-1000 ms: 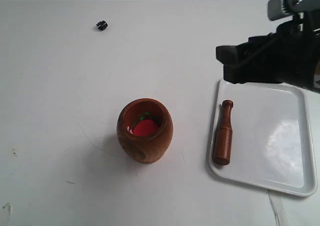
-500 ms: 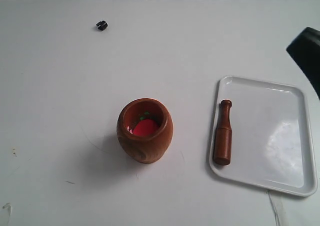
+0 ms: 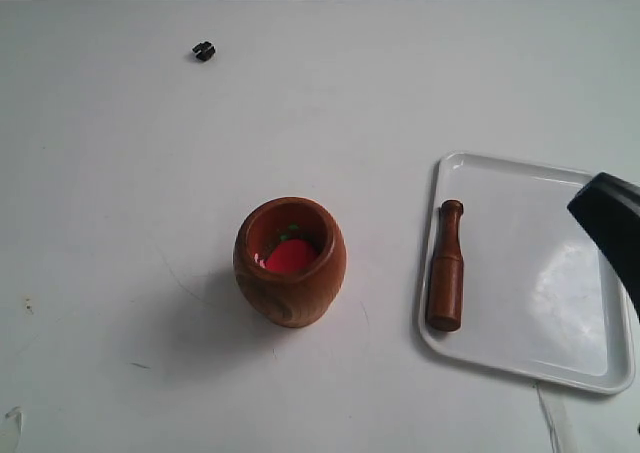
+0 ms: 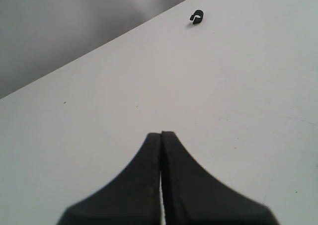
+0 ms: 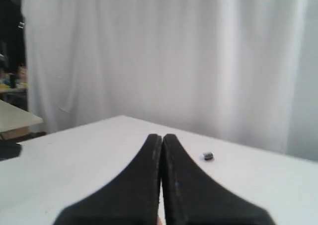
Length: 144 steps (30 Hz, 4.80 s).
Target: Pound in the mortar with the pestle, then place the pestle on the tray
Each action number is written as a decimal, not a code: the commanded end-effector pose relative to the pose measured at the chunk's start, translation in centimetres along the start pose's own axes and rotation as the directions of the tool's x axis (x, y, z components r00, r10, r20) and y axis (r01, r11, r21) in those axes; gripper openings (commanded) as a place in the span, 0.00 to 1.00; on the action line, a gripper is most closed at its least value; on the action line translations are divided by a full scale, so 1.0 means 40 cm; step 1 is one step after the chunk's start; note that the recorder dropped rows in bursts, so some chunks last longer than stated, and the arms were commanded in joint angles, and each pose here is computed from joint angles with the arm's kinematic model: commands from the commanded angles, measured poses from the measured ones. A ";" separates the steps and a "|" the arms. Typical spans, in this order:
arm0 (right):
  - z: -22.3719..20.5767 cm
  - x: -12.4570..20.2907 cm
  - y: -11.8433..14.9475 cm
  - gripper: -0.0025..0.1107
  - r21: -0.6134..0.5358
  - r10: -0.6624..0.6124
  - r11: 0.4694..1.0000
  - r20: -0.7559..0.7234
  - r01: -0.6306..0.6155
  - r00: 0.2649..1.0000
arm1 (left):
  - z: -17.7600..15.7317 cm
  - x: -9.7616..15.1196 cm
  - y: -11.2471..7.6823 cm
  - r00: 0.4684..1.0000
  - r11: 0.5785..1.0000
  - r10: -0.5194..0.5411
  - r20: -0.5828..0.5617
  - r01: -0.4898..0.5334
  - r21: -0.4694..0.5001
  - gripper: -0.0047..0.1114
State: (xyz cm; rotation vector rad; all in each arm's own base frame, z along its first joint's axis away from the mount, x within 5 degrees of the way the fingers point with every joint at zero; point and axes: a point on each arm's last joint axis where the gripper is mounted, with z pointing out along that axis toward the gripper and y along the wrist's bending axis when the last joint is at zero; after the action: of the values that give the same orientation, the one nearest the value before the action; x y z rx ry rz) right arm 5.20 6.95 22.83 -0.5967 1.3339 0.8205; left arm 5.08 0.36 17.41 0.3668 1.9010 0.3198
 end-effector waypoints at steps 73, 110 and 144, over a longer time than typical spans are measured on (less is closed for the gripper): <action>-0.161 0.084 -0.144 0.02 0.874 0.251 0.481 -0.207 0.064 0.946 | 0.000 -0.001 -0.001 1.000 1.000 -0.012 0.007 0.012 0.008 0.04; -0.162 0.079 -0.123 0.02 0.795 0.127 0.583 -0.293 0.168 0.948 | 0.000 -0.001 -0.001 1.000 1.000 -0.012 0.007 0.012 0.008 0.04; -0.162 0.079 -0.123 0.02 0.795 0.128 0.583 -0.291 0.166 0.948 | 0.000 -0.001 -0.001 1.000 1.000 -0.012 0.007 0.012 0.008 0.04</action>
State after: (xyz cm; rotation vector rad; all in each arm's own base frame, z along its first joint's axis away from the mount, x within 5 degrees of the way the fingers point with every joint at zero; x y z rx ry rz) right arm 5.41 -0.52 18.32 0.0319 1.8259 0.0018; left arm 5.08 0.36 17.41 0.3668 1.9010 0.3198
